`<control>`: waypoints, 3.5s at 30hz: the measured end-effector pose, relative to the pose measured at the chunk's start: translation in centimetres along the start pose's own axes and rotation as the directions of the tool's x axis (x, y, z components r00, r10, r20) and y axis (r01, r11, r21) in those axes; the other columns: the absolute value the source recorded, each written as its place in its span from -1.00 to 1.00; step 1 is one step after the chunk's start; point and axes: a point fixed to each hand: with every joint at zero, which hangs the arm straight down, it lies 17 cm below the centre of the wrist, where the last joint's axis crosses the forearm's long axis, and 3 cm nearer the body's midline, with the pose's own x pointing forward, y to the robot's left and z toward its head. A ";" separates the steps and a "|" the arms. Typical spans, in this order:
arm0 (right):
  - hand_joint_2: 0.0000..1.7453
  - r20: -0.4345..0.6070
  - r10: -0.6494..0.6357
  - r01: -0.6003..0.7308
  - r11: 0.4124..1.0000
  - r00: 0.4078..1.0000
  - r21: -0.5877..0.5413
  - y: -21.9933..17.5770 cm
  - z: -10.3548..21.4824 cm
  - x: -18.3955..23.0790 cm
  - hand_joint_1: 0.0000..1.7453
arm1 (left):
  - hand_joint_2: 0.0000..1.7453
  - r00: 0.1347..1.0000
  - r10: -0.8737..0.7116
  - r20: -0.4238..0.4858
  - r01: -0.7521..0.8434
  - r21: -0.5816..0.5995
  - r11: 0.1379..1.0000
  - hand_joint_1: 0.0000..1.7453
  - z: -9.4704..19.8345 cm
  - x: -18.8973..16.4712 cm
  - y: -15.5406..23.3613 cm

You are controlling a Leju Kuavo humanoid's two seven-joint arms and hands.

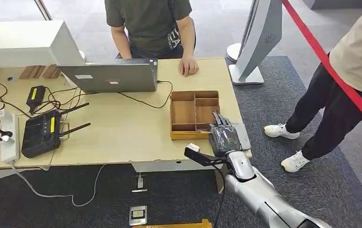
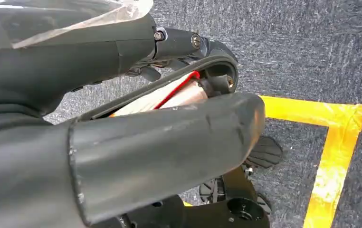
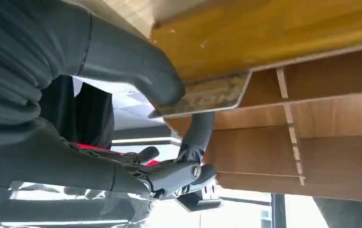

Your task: Pass the card to the sensor for recognition and then transmit it.

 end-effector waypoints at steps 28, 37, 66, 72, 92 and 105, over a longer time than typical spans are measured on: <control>1.00 0.019 -0.029 0.029 1.000 0.999 -0.005 -0.1 0.0 0.7 1.00 | -1.00 1.000 -0.004 0.001 0.004 -0.004 1.000 -1.00 0.0 0.0 -0.1; 1.00 0.051 -0.002 0.006 0.997 0.999 -0.078 -3.0 -1.3 1.9 1.00 | -1.00 1.000 -0.003 -0.002 0.003 -0.004 1.000 -1.00 0.0 -0.1 -0.1; 1.00 0.104 0.078 -0.049 0.966 0.992 -0.253 -12.5 -4.7 3.6 1.00 | -1.00 0.998 -0.061 0.016 0.061 -0.049 0.997 -1.00 0.2 0.1 -1.0; 1.00 0.141 0.108 -0.061 0.950 0.984 -0.308 -17.2 -7.6 6.8 1.00 | -1.00 0.997 -0.068 0.027 0.069 -0.056 0.996 -1.00 0.2 0.4 -1.1; 1.00 0.181 0.158 -0.103 0.955 0.971 -0.279 -19.9 -11.5 12.3 1.00 | -1.00 0.998 -0.067 0.017 0.068 -0.050 0.996 -1.00 0.1 0.2 -0.9; 1.00 0.173 0.187 -0.143 0.960 0.967 -0.242 -18.4 -11.9 12.7 1.00 | -1.00 0.998 -0.065 0.009 0.065 -0.045 0.997 -1.00 0.1 0.1 -0.9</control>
